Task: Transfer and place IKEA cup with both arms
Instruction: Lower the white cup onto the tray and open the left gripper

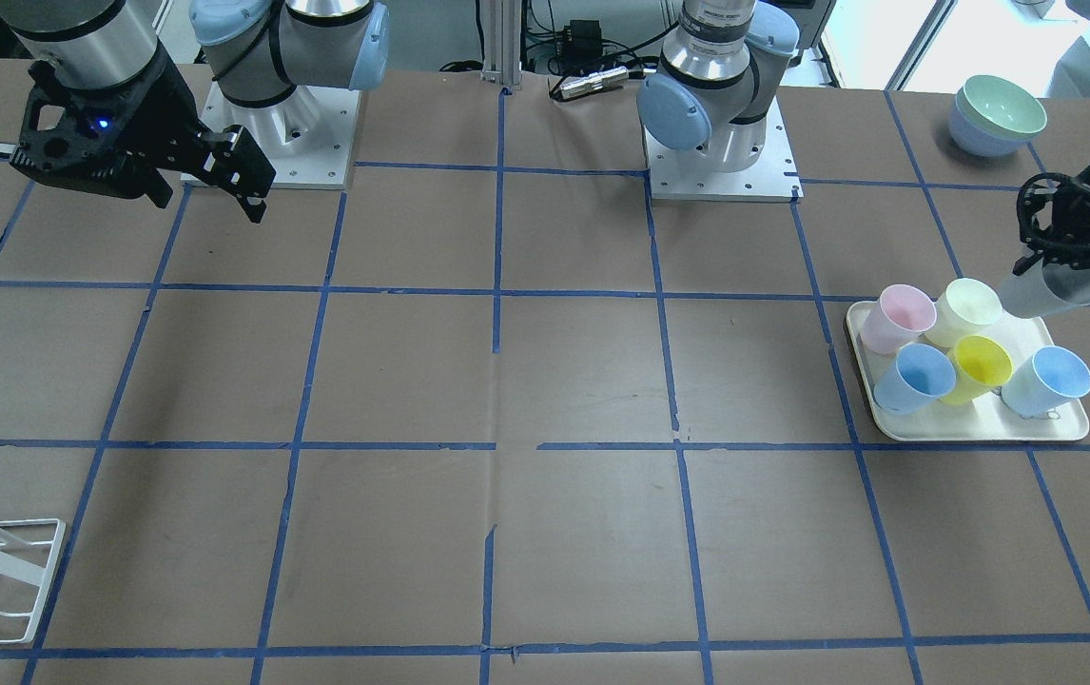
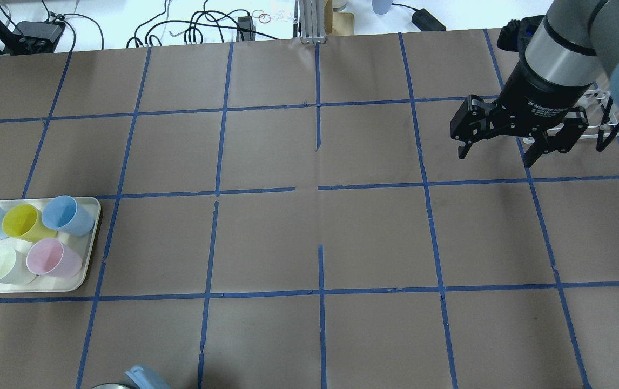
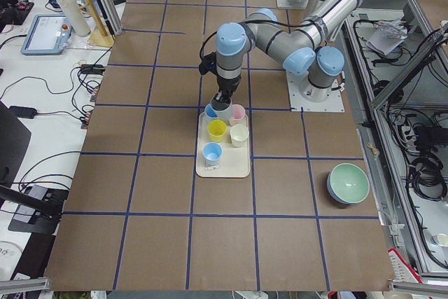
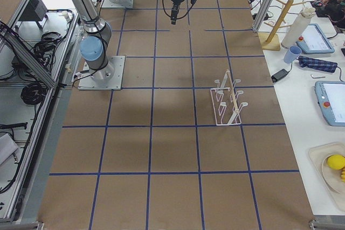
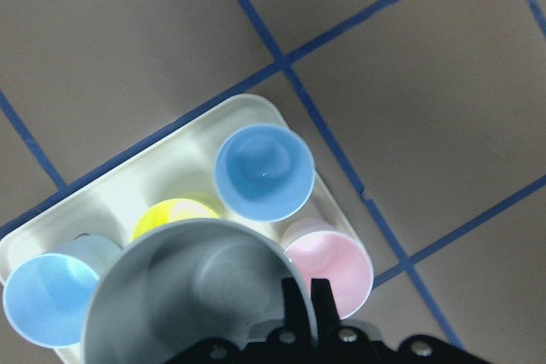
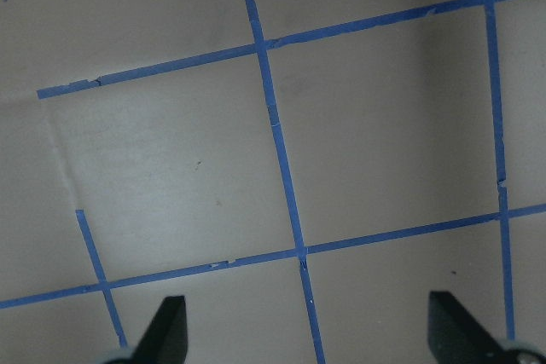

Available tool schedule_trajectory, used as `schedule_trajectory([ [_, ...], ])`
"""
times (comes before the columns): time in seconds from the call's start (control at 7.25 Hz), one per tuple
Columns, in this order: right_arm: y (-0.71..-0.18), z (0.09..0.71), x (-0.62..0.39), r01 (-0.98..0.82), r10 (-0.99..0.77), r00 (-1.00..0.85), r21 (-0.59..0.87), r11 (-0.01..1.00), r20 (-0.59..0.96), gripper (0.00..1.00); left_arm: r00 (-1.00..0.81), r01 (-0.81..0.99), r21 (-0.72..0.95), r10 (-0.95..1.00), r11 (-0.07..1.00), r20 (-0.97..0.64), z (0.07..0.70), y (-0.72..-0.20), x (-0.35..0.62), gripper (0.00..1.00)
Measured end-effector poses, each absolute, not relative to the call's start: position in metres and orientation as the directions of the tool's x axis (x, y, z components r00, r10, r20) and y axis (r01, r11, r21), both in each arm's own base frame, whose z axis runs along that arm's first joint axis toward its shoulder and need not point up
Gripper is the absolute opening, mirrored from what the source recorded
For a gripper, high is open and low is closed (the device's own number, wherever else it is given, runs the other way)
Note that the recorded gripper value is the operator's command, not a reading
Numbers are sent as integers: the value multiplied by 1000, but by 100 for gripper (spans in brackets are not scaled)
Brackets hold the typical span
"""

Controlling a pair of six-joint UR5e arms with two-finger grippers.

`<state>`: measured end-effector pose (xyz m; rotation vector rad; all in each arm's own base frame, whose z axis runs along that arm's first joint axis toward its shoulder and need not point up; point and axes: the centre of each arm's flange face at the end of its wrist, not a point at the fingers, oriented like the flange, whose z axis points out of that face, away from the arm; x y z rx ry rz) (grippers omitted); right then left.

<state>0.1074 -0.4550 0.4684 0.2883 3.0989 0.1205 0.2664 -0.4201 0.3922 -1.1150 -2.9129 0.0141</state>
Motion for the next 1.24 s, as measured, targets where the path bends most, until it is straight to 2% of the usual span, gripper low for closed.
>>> schedule_trajectory([
  [0.28,-456,468,116,166,168,-986,71,984,-17,100,-655,755,12,755,655,-7,366,-398,315,0],
  [0.69,-454,468,131,150,151,-988,63,987,-20,100,-641,768,-29,768,640,-12,303,-362,352,0],
  [1.24,-454,467,130,146,148,-989,64,987,-17,100,-639,766,-70,769,639,21,253,-363,363,0],
])
